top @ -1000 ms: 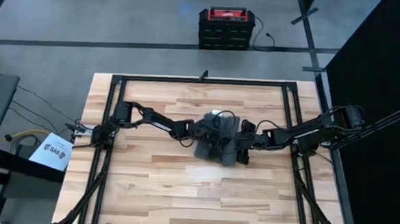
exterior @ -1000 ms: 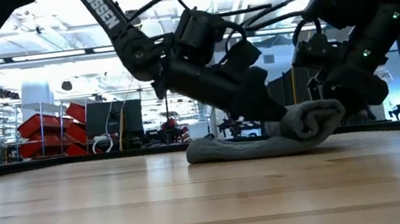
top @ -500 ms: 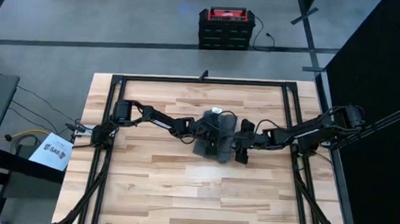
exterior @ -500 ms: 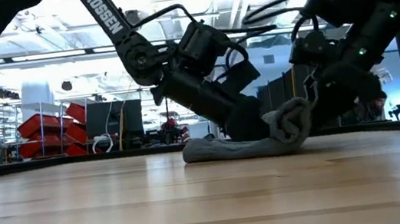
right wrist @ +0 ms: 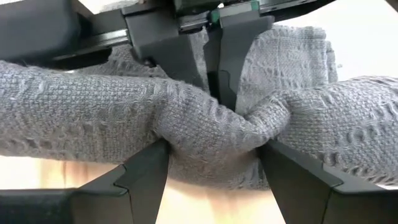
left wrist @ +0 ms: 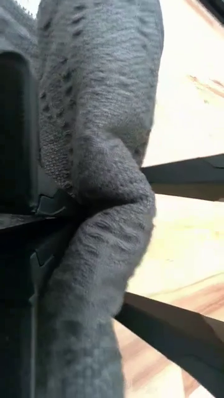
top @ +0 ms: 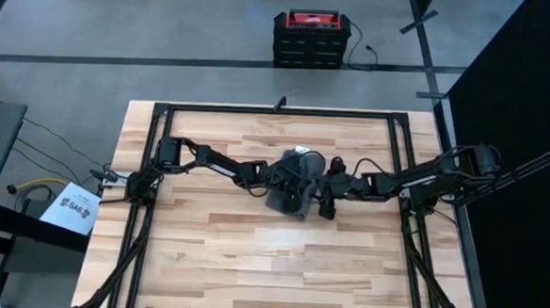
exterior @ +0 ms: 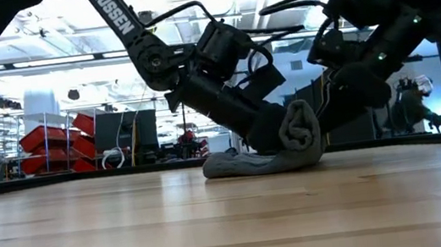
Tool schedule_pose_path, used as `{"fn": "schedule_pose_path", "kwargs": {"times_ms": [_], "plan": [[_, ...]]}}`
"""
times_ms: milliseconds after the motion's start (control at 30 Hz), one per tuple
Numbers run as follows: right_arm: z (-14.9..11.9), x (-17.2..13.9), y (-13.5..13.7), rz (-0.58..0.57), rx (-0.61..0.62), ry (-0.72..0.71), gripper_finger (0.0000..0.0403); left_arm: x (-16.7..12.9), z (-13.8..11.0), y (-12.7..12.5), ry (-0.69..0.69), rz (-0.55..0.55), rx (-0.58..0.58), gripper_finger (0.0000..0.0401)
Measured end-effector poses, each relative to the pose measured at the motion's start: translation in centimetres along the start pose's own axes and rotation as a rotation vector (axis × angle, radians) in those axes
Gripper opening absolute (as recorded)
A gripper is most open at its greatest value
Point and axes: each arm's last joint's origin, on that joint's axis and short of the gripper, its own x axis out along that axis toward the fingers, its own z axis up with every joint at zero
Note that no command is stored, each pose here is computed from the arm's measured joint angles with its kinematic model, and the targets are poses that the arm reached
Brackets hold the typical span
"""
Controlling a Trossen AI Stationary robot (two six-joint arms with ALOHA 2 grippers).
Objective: Roll towel
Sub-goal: Roll the gray towel
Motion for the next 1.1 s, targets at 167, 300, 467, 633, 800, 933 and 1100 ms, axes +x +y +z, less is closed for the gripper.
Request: {"fn": "schedule_pose_path", "kwargs": {"times_ms": [167, 300, 467, 633, 800, 933, 1100], "plan": [[0.4, 0.1, -0.2, 0.007, -0.008, -0.032, 0.0240, -0.8, 0.7, 0.1, 0.023, -0.005, 0.000, 0.0000], [0.4, 0.1, -0.5, 0.009, -0.008, -0.038, 0.0240, -1.3, 0.8, 0.2, 0.067, -0.006, 0.021, 0.0000], [0.5, 0.2, -0.6, 0.016, -0.016, -0.045, 0.0240, -2.1, 0.8, 0.2, 0.141, 0.001, 0.054, 0.0000], [0.8, 0.9, -0.7, 0.010, -0.019, -0.090, 0.0240, -3.2, 1.6, 0.4, 0.166, 0.001, 0.073, 0.0000], [1.2, 3.6, -0.8, 0.004, -0.057, -0.051, 0.0240, -4.8, 2.1, 0.1, 0.248, -0.012, 0.073, 0.0000], [2.1, 5.4, -0.6, -0.002, -0.091, -0.036, 0.0240, -6.8, 2.7, -0.3, 0.338, 0.009, 0.096, 0.0000], [3.3, 6.3, -0.7, -0.011, -0.104, -0.052, 0.0240, -8.7, 2.9, -0.4, 0.435, 0.026, 0.134, 0.0000]]}}
